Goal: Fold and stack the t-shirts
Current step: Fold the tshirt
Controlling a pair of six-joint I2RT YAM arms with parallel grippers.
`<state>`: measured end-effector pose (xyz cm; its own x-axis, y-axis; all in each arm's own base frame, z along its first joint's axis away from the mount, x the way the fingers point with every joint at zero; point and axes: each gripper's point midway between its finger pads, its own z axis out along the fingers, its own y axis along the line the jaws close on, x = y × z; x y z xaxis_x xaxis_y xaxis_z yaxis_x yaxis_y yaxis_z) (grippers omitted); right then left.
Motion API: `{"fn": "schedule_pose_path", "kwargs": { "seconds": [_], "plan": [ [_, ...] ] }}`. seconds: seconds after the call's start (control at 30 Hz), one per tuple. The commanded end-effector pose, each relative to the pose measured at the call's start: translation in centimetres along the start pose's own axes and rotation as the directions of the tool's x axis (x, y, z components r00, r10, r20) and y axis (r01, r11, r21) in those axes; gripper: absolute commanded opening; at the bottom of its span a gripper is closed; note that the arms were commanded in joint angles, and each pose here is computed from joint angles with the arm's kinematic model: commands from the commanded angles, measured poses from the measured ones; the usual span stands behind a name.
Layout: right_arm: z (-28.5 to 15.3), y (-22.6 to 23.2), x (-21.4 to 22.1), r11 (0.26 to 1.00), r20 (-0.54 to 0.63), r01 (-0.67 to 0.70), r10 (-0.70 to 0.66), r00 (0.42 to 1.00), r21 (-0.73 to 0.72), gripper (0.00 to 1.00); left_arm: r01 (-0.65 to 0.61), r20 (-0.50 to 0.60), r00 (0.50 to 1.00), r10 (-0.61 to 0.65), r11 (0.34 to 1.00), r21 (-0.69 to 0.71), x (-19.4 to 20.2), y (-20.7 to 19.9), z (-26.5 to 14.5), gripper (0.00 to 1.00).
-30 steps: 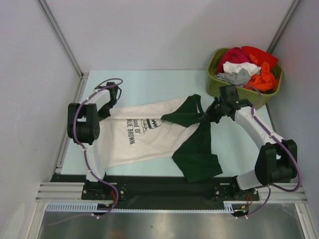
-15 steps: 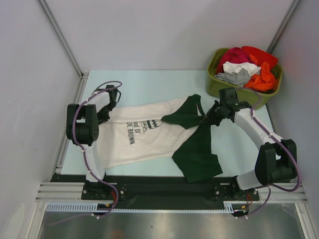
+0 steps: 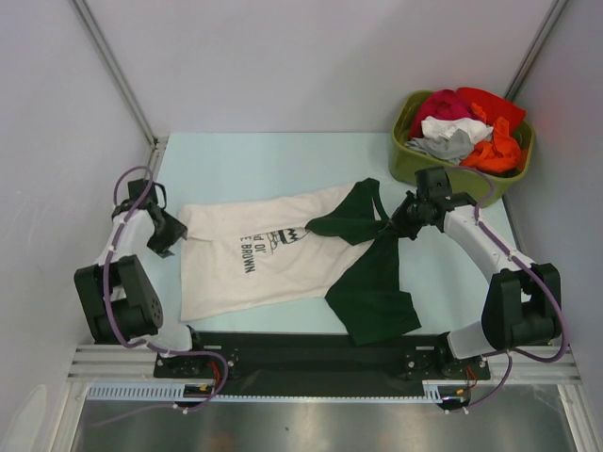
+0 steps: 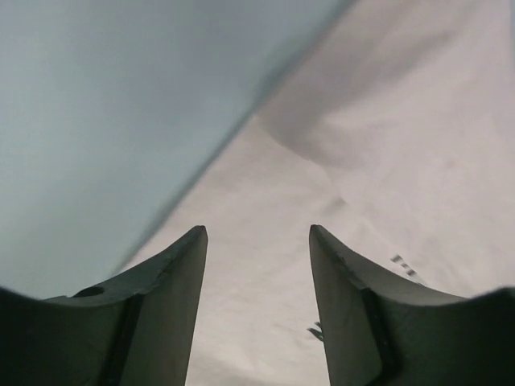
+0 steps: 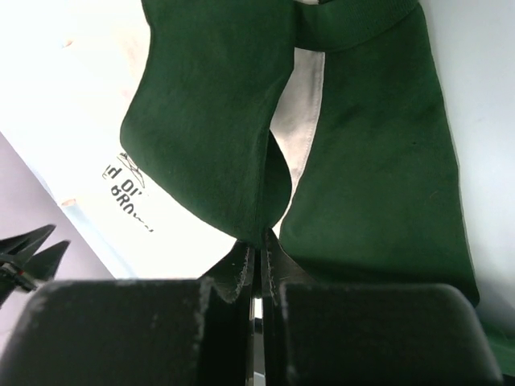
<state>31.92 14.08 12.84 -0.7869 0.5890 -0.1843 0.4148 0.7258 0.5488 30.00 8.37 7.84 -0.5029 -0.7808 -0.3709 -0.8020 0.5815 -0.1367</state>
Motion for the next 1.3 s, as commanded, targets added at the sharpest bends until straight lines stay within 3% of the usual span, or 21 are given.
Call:
{"fn": "schedule_pose_path", "kwargs": {
  "seconds": [0.0,0.07,0.23,0.4,0.67,0.8,0.97,1.2,1.27],
  "plan": [
    [-1.0,0.8,-0.2,0.998,0.021,0.036,-0.035,0.999,-0.043,0.0,0.132,-0.096,0.99,-0.105,0.933,0.335,1.2,-5.9,-1.0,0.6],
    [-1.1,0.9,-0.2,0.998,0.02,0.043,-0.042,0.999,-0.047,0.0,0.193,-0.129,0.98,-0.152,0.888,0.418,0.9,-7.3,-1.6,0.65],
    [-1.1,1.3,-0.1,0.996,0.016,0.055,-0.055,0.998,-0.067,0.0,0.32,-0.151,0.948,-0.282,0.831,0.456,0.0,-6.8,-1.5,0.69],
    [-1.4,1.4,-0.3,0.995,0.025,0.061,-0.06,0.998,-0.074,0.0,0.485,-0.24,0.874,-0.422,0.745,0.458,0.0,-5.9,-0.1,0.68],
    [-1.7,1.5,-0.6,0.995,0.032,0.069,-0.067,0.997,-0.072,0.0,0.593,-0.278,0.804,-0.526,0.671,0.445,-0.8,-4.9,2.0,0.65],
    [-1.8,1.6,-0.8,0.995,0.035,0.073,-0.07,0.997,-0.071,0.0,0.597,-0.264,0.8,-0.539,0.674,0.434,-1.1,-4.4,3.1,0.63],
    [-1.7,1.4,-0.8,0.996,0.032,0.068,-0.066,0.997,-0.065,0.0,0.607,-0.261,0.794,-0.549,0.686,0.402,-1.1,-3.7,4.6,0.5],
    [-1.6,1.1,-0.3,0.996,0.019,0.066,-0.065,0.998,-0.058,0.0,0.421,-0.128,0.906,-0.404,0.828,0.37,-4.2,-3.1,4.5,0.27],
    [-1.5,0.9,-0.2,0.996,0.015,0.066,-0.066,0.998,-0.053,0.0,0.391,-0.114,0.919,-0.377,0.84,0.376,-4.6,-3.2,4.3,0.16]
  ]
}}
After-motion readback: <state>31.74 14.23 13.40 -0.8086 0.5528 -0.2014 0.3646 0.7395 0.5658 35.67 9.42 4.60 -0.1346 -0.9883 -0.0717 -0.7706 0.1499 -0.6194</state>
